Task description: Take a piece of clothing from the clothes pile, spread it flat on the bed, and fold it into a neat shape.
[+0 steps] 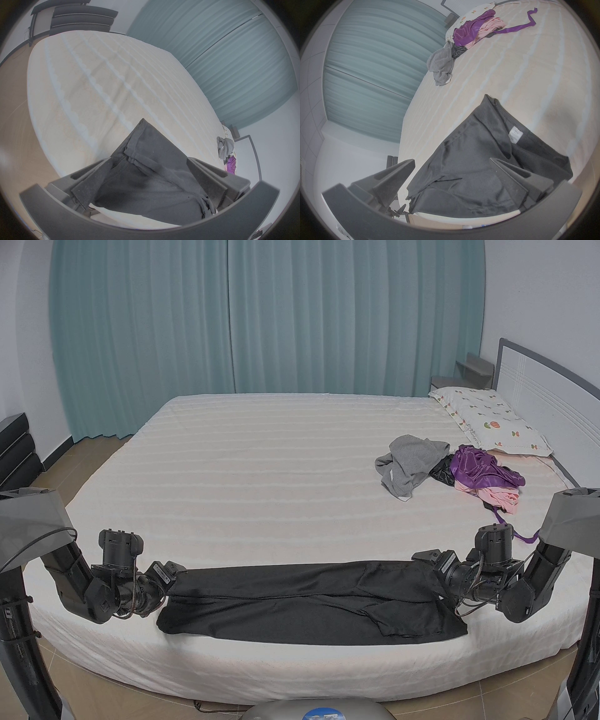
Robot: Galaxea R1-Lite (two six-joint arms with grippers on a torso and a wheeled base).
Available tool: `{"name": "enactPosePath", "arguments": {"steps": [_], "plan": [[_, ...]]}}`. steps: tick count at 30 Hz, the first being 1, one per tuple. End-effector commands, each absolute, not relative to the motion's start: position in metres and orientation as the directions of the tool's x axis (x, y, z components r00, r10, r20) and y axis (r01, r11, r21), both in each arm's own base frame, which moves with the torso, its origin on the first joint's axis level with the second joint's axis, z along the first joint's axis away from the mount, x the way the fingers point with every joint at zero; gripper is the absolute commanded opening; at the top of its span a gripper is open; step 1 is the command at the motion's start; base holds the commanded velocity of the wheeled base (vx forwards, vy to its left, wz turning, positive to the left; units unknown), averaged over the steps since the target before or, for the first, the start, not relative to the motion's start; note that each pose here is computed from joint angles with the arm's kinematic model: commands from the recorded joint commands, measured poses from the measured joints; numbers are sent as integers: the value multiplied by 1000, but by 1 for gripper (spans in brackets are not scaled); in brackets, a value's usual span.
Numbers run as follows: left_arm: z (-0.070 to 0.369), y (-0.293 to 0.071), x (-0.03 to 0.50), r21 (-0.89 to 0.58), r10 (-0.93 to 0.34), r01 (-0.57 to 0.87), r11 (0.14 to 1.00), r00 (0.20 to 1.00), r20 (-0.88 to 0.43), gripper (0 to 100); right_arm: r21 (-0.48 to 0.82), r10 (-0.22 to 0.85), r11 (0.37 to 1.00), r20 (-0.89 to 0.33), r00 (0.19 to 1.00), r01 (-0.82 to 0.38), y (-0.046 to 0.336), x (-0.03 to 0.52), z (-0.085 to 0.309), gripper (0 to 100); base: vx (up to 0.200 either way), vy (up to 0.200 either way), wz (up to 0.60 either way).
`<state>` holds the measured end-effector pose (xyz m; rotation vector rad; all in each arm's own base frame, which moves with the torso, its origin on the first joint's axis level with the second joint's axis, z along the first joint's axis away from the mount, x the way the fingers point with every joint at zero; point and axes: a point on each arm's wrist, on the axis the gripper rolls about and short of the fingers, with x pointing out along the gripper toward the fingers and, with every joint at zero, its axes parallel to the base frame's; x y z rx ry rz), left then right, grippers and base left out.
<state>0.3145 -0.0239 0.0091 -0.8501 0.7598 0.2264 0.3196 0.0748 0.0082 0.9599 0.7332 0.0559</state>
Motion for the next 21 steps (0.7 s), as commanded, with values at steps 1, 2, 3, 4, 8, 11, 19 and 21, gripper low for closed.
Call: {"name": "enactPosePath", "arguments": {"steps": [1,2,3,4,8,11,19,21], "plan": [[8,-35,310,-587,-134,-450,673,706,-695,100,760,355,592,-546,759,270,75,319,7,100,0,0,0],[5,-40,308,-581,-144,-446,681,696,-704,100,760,355,592,-546,759,270,75,319,7,100,0,0,0],[4,-42,307,-578,-148,-443,685,693,-706,100,759,354,592,-546,759,270,75,319,7,100,0,0,0],[3,-49,305,-575,-163,-429,696,686,-709,100,759,355,592,-547,758,271,75,319,7,100,0,0,0],[6,-62,303,-581,-193,-396,711,685,-703,100,758,354,591,-550,757,275,74,318,7,100,0,0,0],[1,-77,304,-564,-204,-372,737,674,-710,100,753,351,593,-560,751,285,74,318,3,100,0,0,0],[-12,-102,315,-526,-182,-347,777,676,-714,100,748,343,592,-572,745,302,70,320,-3,100,0,0,0],[-15,-103,318,-517,-174,-347,782,676,-716,100,747,341,591,-573,745,304,70,320,-4,100,0,0,0]]}}
